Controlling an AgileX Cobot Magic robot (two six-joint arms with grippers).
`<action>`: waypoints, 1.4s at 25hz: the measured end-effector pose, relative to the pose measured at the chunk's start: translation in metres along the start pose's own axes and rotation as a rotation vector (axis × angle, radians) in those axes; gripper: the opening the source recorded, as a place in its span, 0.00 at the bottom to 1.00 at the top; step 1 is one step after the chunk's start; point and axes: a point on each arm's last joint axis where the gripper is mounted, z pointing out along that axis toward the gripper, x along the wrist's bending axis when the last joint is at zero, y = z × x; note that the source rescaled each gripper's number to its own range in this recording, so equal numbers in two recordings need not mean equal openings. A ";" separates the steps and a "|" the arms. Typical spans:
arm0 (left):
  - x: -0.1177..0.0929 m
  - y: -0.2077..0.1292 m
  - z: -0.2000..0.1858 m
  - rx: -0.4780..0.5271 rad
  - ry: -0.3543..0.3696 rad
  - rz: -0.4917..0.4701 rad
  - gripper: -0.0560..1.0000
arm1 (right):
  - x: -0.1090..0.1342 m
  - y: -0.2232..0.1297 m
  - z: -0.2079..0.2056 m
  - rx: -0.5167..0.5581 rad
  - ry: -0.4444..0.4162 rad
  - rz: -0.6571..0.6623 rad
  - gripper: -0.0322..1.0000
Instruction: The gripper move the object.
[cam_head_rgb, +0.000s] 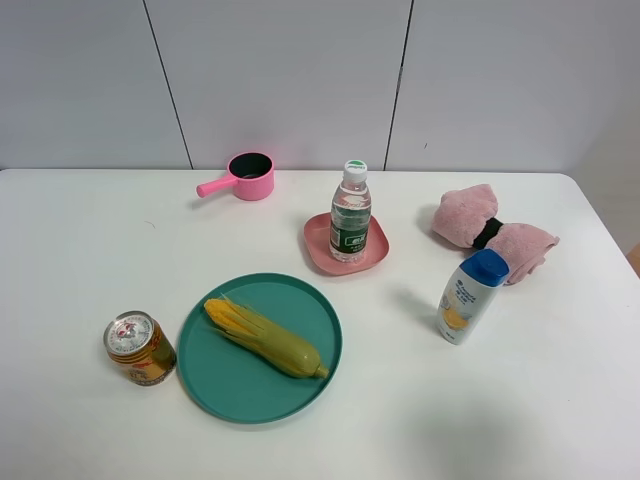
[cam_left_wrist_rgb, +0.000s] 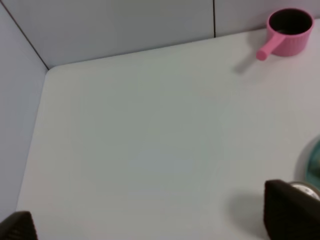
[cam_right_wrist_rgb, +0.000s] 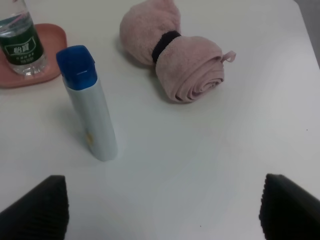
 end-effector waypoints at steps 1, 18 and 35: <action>0.002 -0.005 -0.008 -0.021 0.000 -0.011 0.78 | 0.000 0.000 0.000 0.000 0.000 0.000 1.00; 0.014 -0.068 -0.059 -0.236 -0.012 -0.231 0.78 | 0.000 0.000 0.000 -0.001 0.000 0.000 1.00; -0.021 -0.103 0.026 -0.023 -0.093 -0.245 0.78 | 0.000 0.000 0.000 -0.001 0.000 0.000 1.00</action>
